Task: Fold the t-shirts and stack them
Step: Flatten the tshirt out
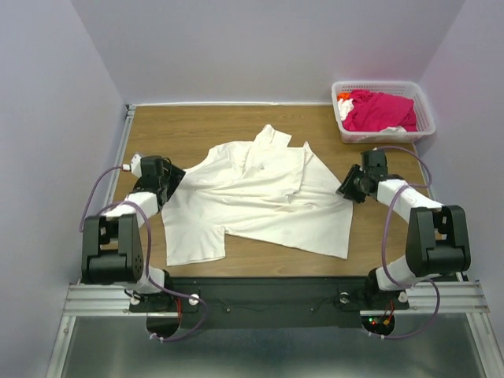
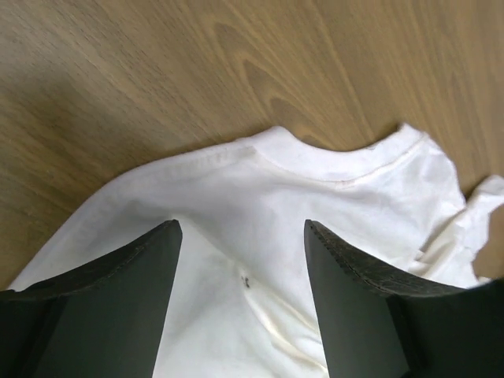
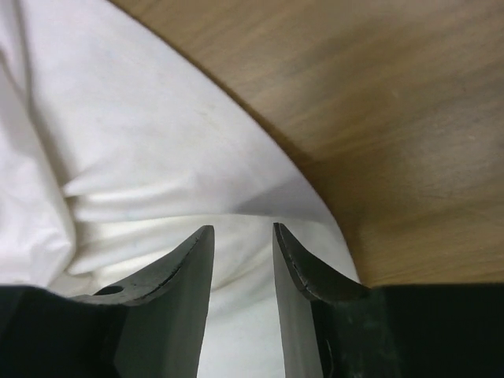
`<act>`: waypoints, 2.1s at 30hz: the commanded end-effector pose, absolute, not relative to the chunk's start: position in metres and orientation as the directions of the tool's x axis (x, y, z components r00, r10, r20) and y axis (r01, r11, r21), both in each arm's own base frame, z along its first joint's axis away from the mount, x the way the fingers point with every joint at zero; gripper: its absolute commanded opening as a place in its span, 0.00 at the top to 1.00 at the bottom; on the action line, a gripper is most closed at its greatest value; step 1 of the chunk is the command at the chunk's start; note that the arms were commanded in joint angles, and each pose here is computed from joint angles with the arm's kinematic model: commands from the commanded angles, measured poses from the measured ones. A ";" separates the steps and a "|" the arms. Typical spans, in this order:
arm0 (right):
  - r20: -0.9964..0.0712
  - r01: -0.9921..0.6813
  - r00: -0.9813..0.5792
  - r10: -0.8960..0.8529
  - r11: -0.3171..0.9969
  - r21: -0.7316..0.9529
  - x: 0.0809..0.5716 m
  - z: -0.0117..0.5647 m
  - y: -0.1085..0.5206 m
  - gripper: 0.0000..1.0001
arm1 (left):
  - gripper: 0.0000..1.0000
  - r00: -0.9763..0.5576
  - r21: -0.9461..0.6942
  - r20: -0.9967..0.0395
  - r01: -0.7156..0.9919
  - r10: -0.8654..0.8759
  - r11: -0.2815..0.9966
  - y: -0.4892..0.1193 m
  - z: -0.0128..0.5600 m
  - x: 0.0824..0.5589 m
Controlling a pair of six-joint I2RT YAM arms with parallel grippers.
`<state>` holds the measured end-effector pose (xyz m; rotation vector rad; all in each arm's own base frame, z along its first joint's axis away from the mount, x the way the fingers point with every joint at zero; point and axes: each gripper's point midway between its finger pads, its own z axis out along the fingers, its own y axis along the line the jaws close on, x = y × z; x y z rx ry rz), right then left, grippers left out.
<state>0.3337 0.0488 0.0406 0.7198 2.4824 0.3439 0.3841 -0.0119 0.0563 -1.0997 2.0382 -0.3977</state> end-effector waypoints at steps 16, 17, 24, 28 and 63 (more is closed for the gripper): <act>-0.364 0.144 -0.890 0.274 0.927 0.345 0.273 0.048 0.119 0.56 | 0.20 -0.443 -0.548 -0.618 -0.349 -0.649 0.760 -0.043 0.103 0.277; -0.360 0.148 -0.892 0.272 0.930 0.336 0.273 0.045 0.117 0.55 | 0.20 -0.426 -0.524 -0.632 -0.380 -0.647 0.762 -0.036 0.097 0.275; -0.363 0.204 -0.885 0.290 0.944 0.258 0.291 0.031 0.107 0.56 | 0.29 -0.448 -0.486 -0.618 -0.428 -0.646 0.762 -0.038 0.069 0.284; -0.407 0.229 -0.868 0.286 0.956 0.184 0.315 0.026 0.096 0.55 | 0.35 -0.436 -0.459 -0.620 -0.472 -0.652 0.753 -0.033 0.056 0.296; -0.520 0.361 -0.762 0.387 0.920 0.155 0.316 0.071 0.050 0.19 | 0.28 -0.601 -0.181 -0.453 -0.661 -0.658 0.728 -0.035 0.029 0.230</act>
